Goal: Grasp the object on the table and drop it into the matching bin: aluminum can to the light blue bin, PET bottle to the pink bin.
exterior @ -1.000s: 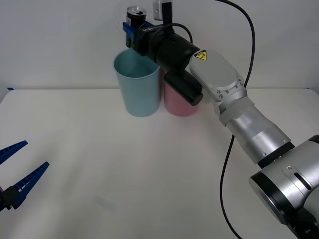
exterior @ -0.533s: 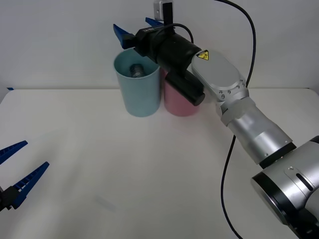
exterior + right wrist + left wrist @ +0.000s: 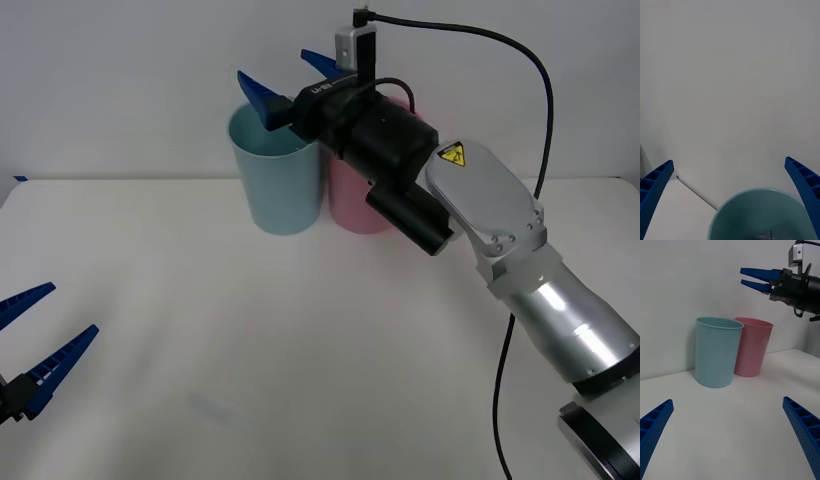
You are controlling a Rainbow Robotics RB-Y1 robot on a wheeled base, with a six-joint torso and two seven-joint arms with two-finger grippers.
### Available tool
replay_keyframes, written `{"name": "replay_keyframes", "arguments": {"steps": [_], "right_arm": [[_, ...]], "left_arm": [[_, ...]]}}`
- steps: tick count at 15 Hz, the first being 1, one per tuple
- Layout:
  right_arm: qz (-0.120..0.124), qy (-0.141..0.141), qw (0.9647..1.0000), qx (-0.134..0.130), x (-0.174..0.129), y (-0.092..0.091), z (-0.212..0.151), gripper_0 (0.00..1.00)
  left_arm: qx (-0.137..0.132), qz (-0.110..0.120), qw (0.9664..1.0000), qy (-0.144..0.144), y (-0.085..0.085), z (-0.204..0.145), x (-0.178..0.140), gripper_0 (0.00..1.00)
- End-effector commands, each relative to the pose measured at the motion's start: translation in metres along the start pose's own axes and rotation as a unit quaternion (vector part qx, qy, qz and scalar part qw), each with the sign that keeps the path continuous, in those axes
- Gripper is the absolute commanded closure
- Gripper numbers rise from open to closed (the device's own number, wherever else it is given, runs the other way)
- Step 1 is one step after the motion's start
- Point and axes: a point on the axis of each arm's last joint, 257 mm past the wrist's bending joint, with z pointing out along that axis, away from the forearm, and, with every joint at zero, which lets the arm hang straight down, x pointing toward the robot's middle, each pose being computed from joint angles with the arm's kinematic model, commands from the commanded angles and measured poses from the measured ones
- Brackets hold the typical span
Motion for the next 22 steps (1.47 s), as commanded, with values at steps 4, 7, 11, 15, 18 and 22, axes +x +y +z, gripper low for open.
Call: {"name": "replay_keyframes", "arguments": {"steps": [4,7,11,15,18,22], "right_arm": [[-0.008,0.016,0.9988,-0.045,0.010,0.021,-0.079,0.00],[-0.016,0.032,0.9977,-0.058,0.016,0.022,-0.125,0.00],[-0.028,0.063,0.9948,-0.076,0.031,0.015,-0.173,0.00],[-0.064,0.089,0.9921,-0.060,0.055,-0.007,-0.223,0.00],[-0.076,0.107,0.9902,-0.047,0.072,-0.019,-0.268,0.00],[-0.059,0.126,0.9898,-0.031,0.081,-0.030,-0.329,0.00]], "left_arm": [[0.000,0.000,1.0000,0.000,0.000,0.000,0.000,0.00],[0.000,0.000,1.0000,0.000,0.000,0.000,0.000,0.00],[0.000,0.000,1.0000,0.000,0.000,0.000,0.000,0.00],[0.000,0.000,1.0000,0.000,0.000,0.000,0.000,0.00],[0.000,0.000,1.0000,0.000,0.000,0.000,0.000,0.00],[0.000,0.000,1.0000,0.000,0.000,0.000,0.000,0.00]]}}
